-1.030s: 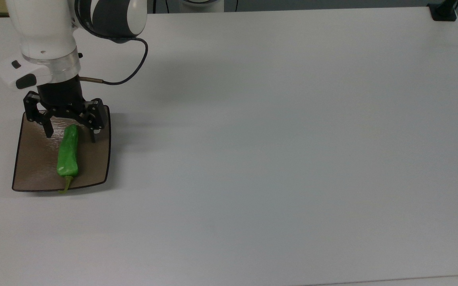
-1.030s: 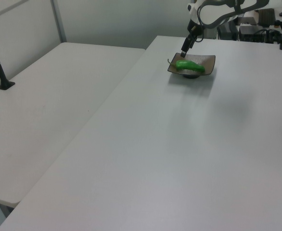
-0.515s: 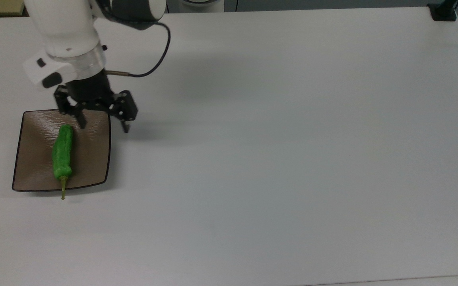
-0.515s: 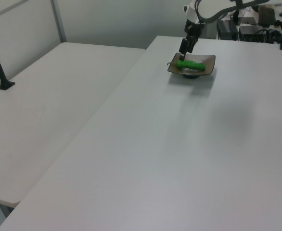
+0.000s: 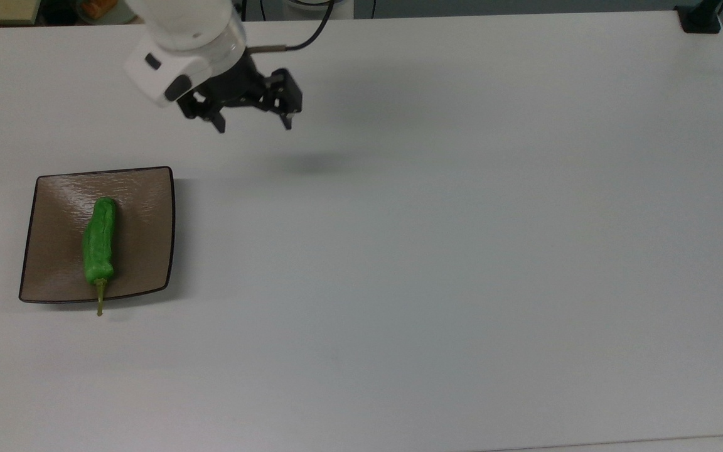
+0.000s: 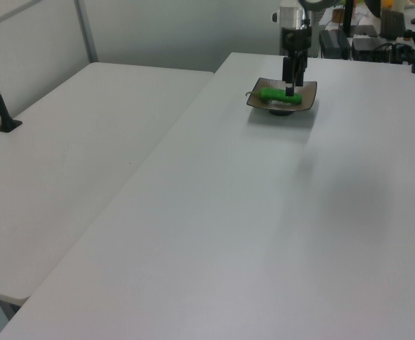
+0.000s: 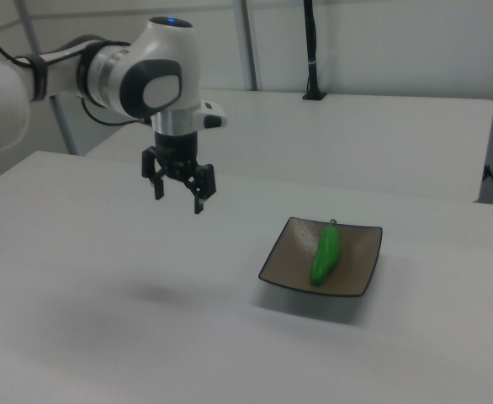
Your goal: Chili peppers are placed on a ceramic plate
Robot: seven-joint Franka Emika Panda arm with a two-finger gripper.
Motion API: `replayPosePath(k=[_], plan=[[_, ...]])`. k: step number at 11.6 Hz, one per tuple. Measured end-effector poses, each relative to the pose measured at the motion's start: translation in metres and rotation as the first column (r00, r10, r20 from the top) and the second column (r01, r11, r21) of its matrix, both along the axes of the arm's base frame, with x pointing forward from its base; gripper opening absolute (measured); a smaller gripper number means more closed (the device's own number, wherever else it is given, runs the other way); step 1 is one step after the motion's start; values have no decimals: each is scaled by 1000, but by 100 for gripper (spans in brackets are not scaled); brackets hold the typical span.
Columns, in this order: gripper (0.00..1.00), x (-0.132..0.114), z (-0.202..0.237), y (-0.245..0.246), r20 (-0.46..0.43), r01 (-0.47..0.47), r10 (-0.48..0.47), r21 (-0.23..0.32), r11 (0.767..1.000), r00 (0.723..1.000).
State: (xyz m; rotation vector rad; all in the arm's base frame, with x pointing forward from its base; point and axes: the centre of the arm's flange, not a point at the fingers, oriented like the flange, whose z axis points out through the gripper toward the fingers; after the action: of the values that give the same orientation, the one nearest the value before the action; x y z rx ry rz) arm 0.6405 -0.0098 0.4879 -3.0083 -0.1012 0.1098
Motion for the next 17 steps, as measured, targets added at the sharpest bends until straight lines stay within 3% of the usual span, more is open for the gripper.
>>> replayPosePath(k=[2, 5, 8, 13, 17], plan=[[100, -17, 19, 28, -7, -34, 34, 1, 999, 999], [100, -51, 36, 63, -7, -86, 85, -48, 995, 996], [100, -77, 50, 86, 11, -129, 130, -48, 990, 991], [100, -66, 54, 75, 104, -54, 62, -75, 996, 993], [100, -64, 55, 68, 117, -47, 58, -92, 995, 991]])
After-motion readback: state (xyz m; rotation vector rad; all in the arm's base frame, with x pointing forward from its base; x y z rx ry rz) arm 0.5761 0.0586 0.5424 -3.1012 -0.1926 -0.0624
